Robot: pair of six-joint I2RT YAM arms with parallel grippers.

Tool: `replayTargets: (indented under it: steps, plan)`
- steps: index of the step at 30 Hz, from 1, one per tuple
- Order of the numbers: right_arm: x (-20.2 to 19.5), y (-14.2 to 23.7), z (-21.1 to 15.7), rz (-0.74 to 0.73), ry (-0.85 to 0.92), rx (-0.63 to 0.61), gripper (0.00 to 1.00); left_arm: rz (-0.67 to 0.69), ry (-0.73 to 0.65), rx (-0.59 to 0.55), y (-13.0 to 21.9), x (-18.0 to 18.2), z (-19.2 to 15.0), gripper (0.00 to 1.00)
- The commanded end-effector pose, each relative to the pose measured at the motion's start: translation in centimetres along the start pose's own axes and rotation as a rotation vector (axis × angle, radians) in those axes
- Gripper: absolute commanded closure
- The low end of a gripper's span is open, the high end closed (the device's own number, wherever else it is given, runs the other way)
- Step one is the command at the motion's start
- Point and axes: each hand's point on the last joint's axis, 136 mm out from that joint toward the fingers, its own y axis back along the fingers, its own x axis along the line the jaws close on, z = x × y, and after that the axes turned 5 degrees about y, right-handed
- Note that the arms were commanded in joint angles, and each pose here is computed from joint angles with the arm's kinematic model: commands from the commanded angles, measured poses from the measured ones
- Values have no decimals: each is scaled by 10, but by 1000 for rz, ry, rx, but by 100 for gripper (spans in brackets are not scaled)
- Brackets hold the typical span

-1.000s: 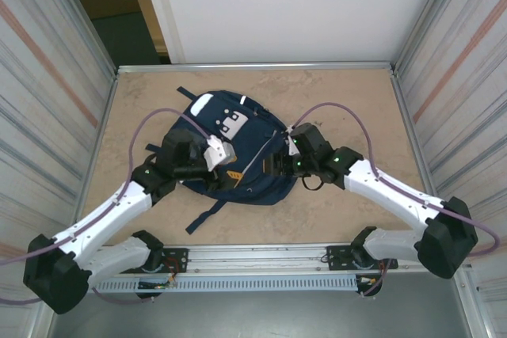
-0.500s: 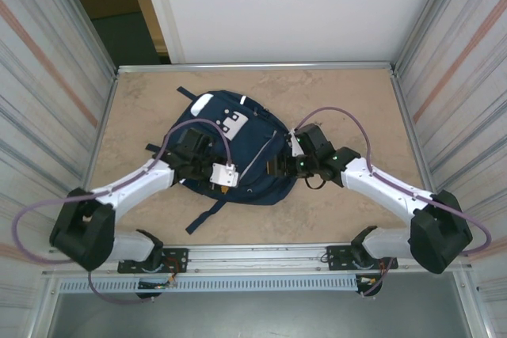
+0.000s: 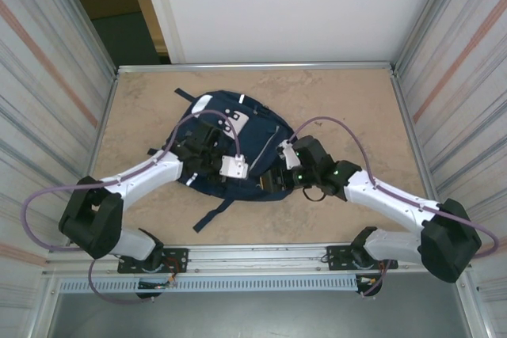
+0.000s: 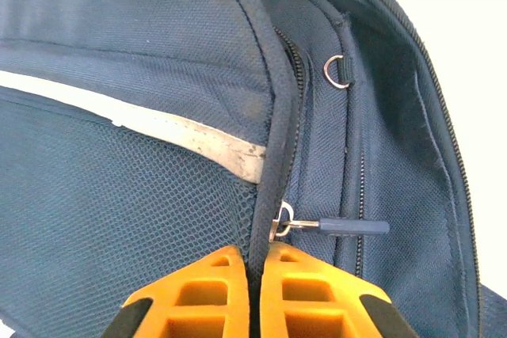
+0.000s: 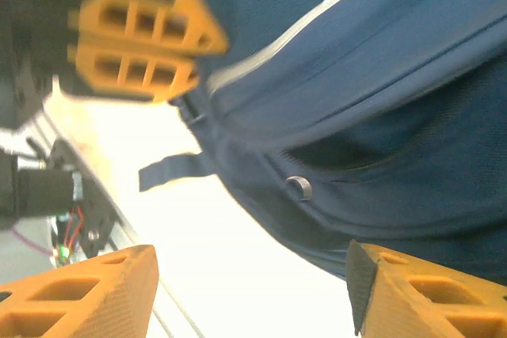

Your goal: Pack the student bag

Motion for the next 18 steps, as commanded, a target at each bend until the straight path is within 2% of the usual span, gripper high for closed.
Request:
replayTargets:
  steps: [1, 3, 5, 11, 14, 18]
  plan:
    - [20, -1, 13, -7, 251, -90, 37, -123, 255, -148, 15, 3, 40, 100]
    - [17, -1, 17, -93, 347, -118, 36, -180, 347, -167, 13, 6, 47, 100]
    - [15, 2, 27, -138, 371, -168, 36, -221, 435, -182, 9, 9, 50, 100]
    - [1, 3, 51, -263, 218, -250, 39, -375, 674, -286, 5, 13, 64, 100]
    - [-4, -8, 53, -318, 219, -262, 43, -428, 748, -322, 5, 15, 70, 100]
    - [3, -19, 58, -388, 220, -267, 44, -448, 825, -315, 2, 19, 71, 100]
